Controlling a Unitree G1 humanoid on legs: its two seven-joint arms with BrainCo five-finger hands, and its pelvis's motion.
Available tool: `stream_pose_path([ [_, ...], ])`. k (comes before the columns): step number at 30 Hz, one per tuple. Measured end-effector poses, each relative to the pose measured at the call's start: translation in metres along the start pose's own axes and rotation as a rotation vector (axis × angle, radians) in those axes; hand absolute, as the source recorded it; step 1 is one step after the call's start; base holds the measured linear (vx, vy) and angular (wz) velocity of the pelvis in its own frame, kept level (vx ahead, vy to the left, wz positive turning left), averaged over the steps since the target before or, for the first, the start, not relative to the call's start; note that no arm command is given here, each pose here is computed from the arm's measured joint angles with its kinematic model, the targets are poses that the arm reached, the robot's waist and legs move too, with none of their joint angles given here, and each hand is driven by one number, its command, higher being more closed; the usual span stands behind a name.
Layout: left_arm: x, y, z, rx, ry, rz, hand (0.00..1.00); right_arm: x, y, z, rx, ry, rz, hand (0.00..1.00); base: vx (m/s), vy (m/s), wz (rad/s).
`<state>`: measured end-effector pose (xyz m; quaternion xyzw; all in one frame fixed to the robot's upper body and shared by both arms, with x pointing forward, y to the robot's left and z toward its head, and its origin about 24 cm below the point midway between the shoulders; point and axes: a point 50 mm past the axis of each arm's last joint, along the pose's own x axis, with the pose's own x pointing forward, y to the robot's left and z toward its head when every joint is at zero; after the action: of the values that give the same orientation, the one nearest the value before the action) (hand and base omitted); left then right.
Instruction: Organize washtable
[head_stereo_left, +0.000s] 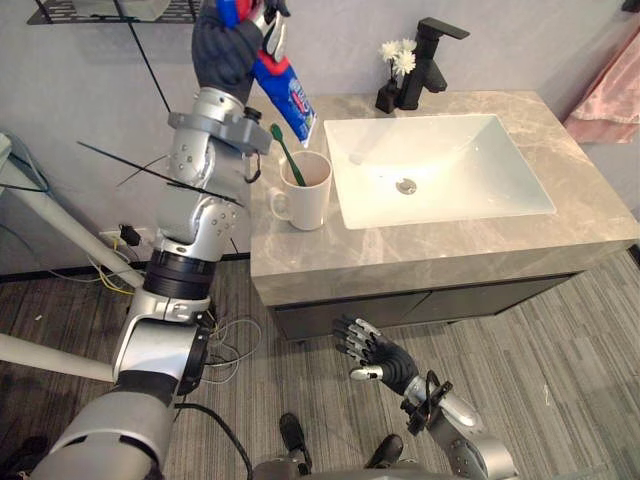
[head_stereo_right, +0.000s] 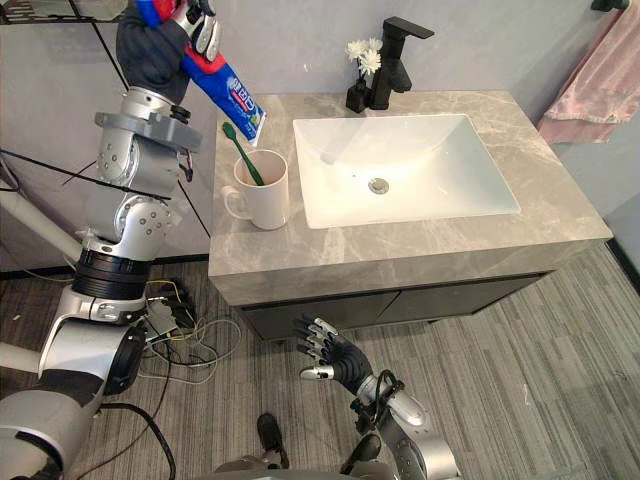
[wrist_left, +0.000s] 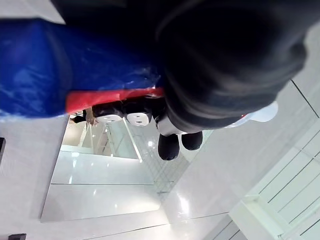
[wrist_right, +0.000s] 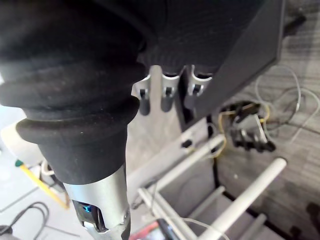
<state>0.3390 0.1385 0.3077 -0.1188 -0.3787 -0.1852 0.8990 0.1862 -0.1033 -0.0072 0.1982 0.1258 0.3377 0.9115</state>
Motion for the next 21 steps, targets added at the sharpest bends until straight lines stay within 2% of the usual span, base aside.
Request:
stream_pose_path([
  [10, -0.006, 0.002, -0.007, -0.003, 0.023, 0.011, 1.0, -0.001, -0.002, 0.002, -0.013, 0.005, 0.002, 0.0, 0.0, 0.0, 0.0],
  [21, -0.029, 0.007, -0.032, -0.029, 0.126, 0.053, 1.0, 0.0, -0.001, 0.007, -0.028, -0.011, 0.009, 0.0, 0.0, 0.0, 0.0],
])
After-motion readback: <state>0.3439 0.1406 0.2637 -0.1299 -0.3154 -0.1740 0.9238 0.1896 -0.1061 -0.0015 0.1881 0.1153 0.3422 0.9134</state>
